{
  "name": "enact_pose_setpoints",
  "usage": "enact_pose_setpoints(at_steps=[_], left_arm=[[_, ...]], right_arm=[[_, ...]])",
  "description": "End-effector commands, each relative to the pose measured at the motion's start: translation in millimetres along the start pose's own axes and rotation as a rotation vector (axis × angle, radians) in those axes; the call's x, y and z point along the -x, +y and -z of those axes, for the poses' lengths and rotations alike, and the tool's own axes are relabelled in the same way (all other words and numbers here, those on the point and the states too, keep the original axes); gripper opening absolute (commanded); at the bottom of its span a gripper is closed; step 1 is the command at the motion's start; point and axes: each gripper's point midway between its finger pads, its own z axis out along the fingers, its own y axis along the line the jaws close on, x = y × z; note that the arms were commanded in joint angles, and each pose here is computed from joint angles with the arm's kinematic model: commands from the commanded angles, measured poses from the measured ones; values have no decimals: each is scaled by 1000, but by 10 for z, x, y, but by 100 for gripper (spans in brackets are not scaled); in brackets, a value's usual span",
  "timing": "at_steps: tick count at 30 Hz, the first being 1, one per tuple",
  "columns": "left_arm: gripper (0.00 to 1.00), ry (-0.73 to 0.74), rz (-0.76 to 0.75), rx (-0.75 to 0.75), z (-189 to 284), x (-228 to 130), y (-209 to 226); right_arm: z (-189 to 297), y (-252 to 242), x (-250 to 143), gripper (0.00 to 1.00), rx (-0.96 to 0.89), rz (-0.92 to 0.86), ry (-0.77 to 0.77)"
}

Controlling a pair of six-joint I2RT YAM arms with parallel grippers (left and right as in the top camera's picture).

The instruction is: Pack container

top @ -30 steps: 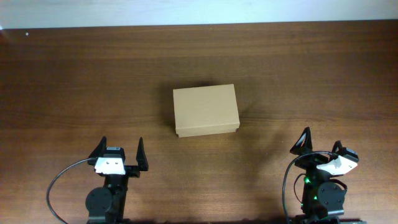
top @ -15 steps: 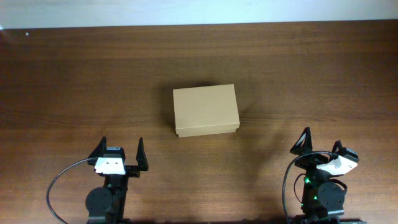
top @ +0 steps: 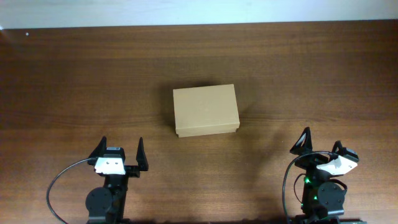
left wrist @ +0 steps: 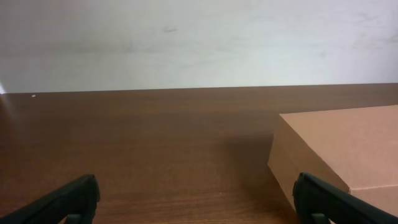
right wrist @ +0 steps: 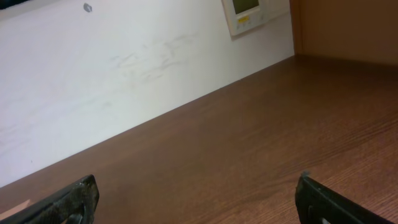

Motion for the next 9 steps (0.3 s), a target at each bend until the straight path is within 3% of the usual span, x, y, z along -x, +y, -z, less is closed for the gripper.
enact_pose_setpoints(at_steps=[1, 9], left_arm=[[100, 0, 4, -9, -1, -21, -10], [99, 0, 4, -9, -1, -21, -10]], right_arm=[[-1, -16, -21, 99, -3, 0, 4], [-1, -16, -21, 99, -3, 1, 4]])
